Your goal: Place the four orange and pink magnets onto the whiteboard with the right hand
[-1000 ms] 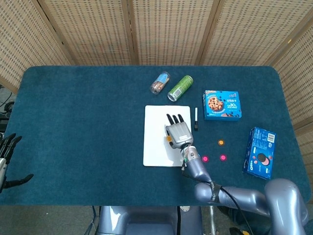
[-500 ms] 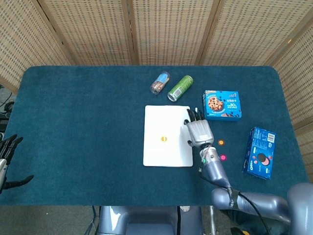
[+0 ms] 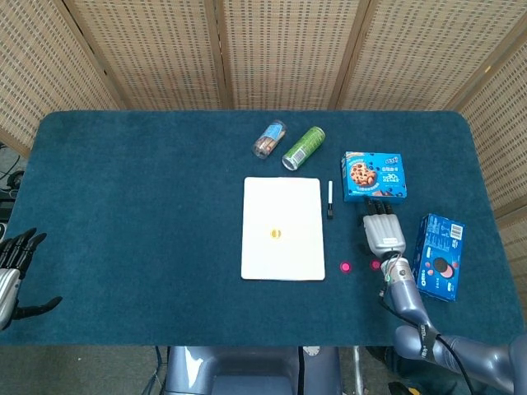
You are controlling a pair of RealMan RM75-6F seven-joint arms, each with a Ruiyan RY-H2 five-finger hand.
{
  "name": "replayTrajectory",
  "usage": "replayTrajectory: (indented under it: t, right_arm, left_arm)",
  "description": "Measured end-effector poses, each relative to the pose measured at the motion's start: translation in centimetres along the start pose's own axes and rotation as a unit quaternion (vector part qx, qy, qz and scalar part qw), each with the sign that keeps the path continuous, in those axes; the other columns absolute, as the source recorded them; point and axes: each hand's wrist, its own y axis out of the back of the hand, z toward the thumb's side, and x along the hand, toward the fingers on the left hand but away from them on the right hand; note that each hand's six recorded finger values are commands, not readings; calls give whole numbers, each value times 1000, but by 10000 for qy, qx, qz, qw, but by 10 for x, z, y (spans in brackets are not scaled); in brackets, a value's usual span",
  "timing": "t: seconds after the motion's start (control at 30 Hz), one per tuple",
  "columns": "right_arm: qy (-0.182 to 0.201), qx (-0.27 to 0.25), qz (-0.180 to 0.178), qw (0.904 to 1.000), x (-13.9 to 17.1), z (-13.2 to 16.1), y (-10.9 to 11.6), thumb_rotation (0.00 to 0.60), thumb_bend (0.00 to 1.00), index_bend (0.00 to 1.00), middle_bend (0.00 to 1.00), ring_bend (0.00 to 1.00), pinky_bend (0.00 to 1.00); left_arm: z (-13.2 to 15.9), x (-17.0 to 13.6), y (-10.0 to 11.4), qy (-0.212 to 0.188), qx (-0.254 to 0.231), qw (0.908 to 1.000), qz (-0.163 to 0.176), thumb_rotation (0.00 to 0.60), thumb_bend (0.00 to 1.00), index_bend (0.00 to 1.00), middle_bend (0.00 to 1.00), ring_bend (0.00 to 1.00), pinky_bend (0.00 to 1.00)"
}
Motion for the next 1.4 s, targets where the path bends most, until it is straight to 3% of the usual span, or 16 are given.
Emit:
replayTrajectory:
  t: [0.3,0.83,1.4]
  right_arm:
    - [-129,-29,84,9999,0,-23,-14,600,311,393,0,0,0]
    - [-356,-112,269,9989,-9,-37,-21,600,311,394,0,0,0]
    - [-288,-66,336,9990,-13,-27,-19,600,311,394,0,0,0]
  left_arm:
    - [1,0,-2,-1,21,10000,-14,600,0,0,0,0,0]
    - [2,0,-4,5,39,10000,-30,600,0,0,0,0,0]
    - [3,1,-6,21,60,10000,-44,600,0,0,0,0,0]
